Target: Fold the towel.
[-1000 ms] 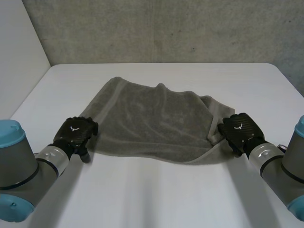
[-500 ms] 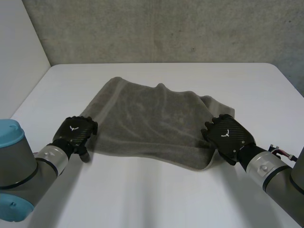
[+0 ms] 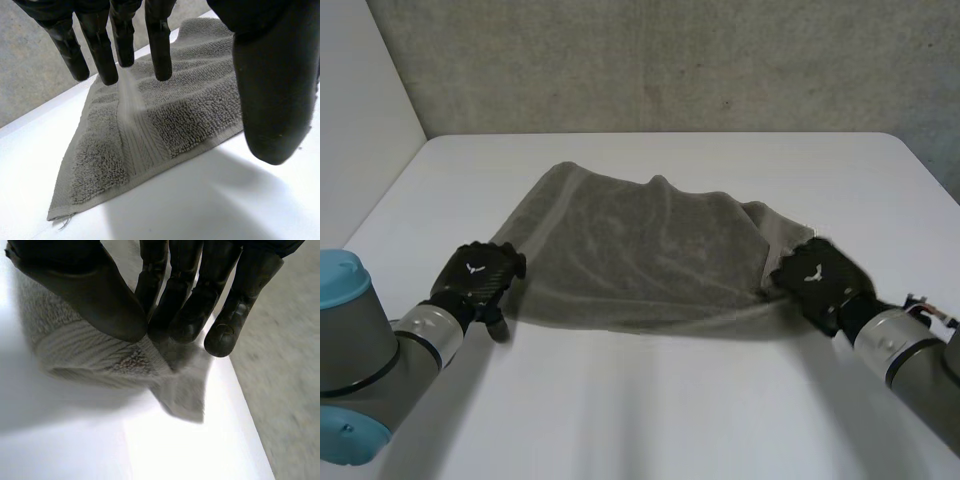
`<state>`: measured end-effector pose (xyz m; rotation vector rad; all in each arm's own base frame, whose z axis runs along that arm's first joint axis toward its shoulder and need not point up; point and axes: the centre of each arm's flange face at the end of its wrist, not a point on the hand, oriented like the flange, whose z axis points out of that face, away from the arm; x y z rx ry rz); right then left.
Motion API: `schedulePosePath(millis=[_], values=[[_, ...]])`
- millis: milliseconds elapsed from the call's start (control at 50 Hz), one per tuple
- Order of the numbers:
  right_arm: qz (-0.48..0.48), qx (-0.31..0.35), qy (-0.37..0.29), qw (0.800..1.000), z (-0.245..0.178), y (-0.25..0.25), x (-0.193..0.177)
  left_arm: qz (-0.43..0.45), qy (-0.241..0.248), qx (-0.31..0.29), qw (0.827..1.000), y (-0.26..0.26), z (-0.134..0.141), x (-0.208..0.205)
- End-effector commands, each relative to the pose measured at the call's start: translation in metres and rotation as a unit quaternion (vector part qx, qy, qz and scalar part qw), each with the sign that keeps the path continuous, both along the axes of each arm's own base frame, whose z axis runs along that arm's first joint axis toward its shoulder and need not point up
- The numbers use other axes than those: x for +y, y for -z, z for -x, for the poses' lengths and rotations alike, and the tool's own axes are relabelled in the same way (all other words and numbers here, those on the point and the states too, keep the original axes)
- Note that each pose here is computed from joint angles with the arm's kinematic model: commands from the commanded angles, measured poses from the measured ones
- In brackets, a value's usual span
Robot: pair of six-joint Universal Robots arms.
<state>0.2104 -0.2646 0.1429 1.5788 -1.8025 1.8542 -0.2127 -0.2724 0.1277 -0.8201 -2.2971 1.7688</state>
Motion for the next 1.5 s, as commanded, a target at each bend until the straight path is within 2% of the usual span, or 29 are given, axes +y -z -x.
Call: schedulePosePath(millis=[20, 60, 80, 120, 180, 220, 320, 460, 660, 820, 1340, 1500], values=[[-0.018, -0.184, 0.230, 0.956, 0.042, -0.038, -0.052, 0.000, -0.001, -0.001, 1.000, -0.001, -0.001, -0.001], [-0.018, -0.184, 0.230, 0.955, 0.042, -0.038, -0.052, -0.001, 0.000, -0.002, 1.000, 0.000, 0.000, 0.000], [-0.024, -0.217, 0.258, 0.941, 0.046, -0.039, -0.057, -0.001, 0.000, -0.002, 1.000, 0.001, 0.000, 0.000], [-0.030, -0.228, 0.262, 0.937, 0.047, -0.039, -0.060, 0.000, 0.000, -0.002, 1.000, 0.001, 0.000, -0.001], [-0.038, -0.207, 0.257, 0.943, 0.047, -0.033, -0.060, 0.001, 0.000, -0.001, 1.000, 0.001, 0.000, -0.002], [-0.037, -0.170, 0.255, 0.951, 0.048, -0.029, -0.059, 0.002, 0.000, -0.001, 1.000, 0.002, 0.000, -0.003], [-0.040, -0.145, 0.254, 0.956, 0.049, -0.024, -0.057, 0.008, -0.003, 0.000, 1.000, 0.004, 0.001, -0.008], [-0.043, -0.142, 0.251, 0.956, 0.048, -0.022, -0.055, 0.006, -0.029, -0.008, 1.000, 0.014, -0.001, -0.019], [-0.045, -0.137, 0.245, 0.959, 0.045, -0.020, -0.053, 0.010, -0.017, 0.000, 1.000, 0.011, 0.007, -0.020], [-0.048, -0.135, 0.245, 0.959, 0.045, -0.017, -0.053, -0.012, 0.007, 0.077, 0.997, 0.008, 0.023, -0.028], [-0.045, -0.135, 0.244, 0.959, 0.045, -0.017, -0.054, -0.062, 0.003, 0.063, 0.996, 0.028, 0.032, -0.046], [-0.046, -0.133, 0.244, 0.960, 0.045, -0.016, -0.054, -0.043, -0.030, 0.056, 0.997, 0.024, 0.028, -0.057]])
